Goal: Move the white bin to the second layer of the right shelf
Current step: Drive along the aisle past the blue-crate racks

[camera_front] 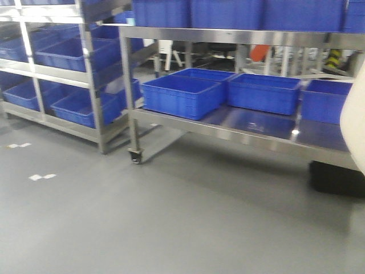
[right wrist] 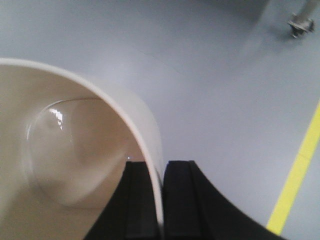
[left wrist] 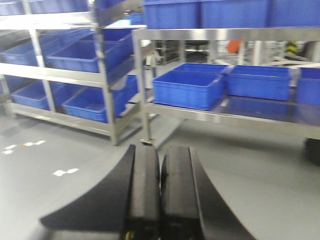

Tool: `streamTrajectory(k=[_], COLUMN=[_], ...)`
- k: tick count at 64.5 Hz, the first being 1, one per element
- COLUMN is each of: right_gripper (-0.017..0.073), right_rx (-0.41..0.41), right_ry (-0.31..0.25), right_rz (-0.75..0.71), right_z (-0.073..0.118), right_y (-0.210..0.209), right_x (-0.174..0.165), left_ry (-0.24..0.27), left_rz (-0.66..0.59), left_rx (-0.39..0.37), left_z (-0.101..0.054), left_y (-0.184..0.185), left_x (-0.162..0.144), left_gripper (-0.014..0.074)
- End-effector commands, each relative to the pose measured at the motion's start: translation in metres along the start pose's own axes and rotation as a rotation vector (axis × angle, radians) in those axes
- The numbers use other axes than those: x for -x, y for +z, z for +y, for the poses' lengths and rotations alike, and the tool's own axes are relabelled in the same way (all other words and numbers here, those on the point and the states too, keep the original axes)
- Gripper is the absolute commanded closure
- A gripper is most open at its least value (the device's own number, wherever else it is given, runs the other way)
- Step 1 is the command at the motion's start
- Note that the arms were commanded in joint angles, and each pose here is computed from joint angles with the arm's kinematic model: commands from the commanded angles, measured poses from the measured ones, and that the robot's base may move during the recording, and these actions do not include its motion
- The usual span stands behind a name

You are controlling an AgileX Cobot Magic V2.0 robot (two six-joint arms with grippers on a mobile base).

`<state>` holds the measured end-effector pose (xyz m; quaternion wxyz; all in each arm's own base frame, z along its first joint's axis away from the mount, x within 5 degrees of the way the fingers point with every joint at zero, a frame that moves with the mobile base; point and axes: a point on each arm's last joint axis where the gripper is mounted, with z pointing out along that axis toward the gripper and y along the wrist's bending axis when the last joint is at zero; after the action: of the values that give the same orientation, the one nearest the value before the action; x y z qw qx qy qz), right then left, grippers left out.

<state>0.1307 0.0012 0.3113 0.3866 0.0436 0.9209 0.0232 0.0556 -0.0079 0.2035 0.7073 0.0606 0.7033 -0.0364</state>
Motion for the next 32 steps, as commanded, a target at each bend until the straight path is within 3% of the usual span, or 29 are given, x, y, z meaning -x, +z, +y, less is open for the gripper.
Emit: streamTrajectory(k=[1,32], right_gripper=[0.0511,0.0511], right_rx=[0.012,0.012], right_ry=[-0.005,-0.005], right_rz=[-0.107,-0.107], right_z=[0.0015,0.0015], right_y=[-0.0063,-0.0063], right_x=[0.0133,0.0133], left_ry=[-0.009,-0.009], left_rz=[-0.061,-0.061], left_rx=[0.003,0.003], left_z=[0.0001,0.0001], left_y=[0.0003,0.0003], left_x=[-0.0041,-0.0041], left_gripper=[0.0509,0.0509])
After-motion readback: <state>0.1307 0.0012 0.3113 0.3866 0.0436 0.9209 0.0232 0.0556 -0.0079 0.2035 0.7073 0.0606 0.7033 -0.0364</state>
